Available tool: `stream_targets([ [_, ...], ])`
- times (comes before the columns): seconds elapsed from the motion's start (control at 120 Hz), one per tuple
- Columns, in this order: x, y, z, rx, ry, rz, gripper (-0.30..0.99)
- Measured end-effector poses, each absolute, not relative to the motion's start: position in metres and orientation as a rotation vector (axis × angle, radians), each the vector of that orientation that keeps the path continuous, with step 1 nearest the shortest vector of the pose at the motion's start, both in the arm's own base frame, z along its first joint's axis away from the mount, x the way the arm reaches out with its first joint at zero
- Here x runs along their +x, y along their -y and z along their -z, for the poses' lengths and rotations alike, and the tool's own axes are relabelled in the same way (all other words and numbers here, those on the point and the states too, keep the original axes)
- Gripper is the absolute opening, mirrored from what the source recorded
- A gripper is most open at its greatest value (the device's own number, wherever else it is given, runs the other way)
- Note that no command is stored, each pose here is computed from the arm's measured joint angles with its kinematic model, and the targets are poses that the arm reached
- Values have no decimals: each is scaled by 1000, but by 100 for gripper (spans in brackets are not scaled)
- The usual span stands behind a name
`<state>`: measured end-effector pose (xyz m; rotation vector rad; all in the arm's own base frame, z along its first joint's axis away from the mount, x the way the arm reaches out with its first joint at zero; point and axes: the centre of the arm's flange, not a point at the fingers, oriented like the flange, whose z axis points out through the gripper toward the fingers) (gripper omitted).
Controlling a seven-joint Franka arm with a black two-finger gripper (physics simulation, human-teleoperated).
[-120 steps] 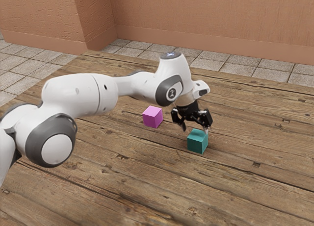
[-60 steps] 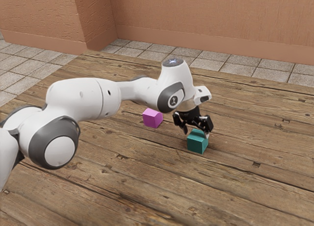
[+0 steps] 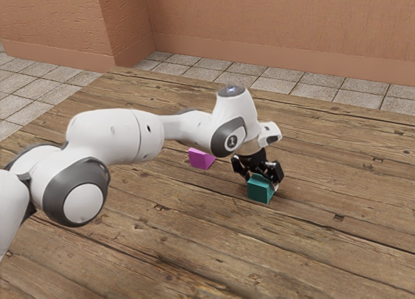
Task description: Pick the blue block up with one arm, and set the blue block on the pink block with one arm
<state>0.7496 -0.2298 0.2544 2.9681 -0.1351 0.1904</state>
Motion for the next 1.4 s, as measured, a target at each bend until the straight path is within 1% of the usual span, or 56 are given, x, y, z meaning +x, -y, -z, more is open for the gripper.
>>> stream_targets([
  [0.083, 750, 230, -253, 2967, 140, -193, 68],
  [0.267, 750, 228, -258, 2970, 148, -209, 42],
  [0.367, 751, 224, -269, 2984, 158, -232, 36],
  [0.467, 743, 212, -294, 3008, 157, -250, 35],
  [0.575, 731, 160, -353, 3058, 105, -317, 36],
  [0.683, 737, 107, -370, 3097, 35, -345, 37],
  [0.925, 745, 50, -382, 3130, -33, -335, 38],
  [1.083, 758, 34, -386, 3128, -29, -353, 38],
  [1.4, 783, 13, -351, 3118, -25, -332, 38],
])
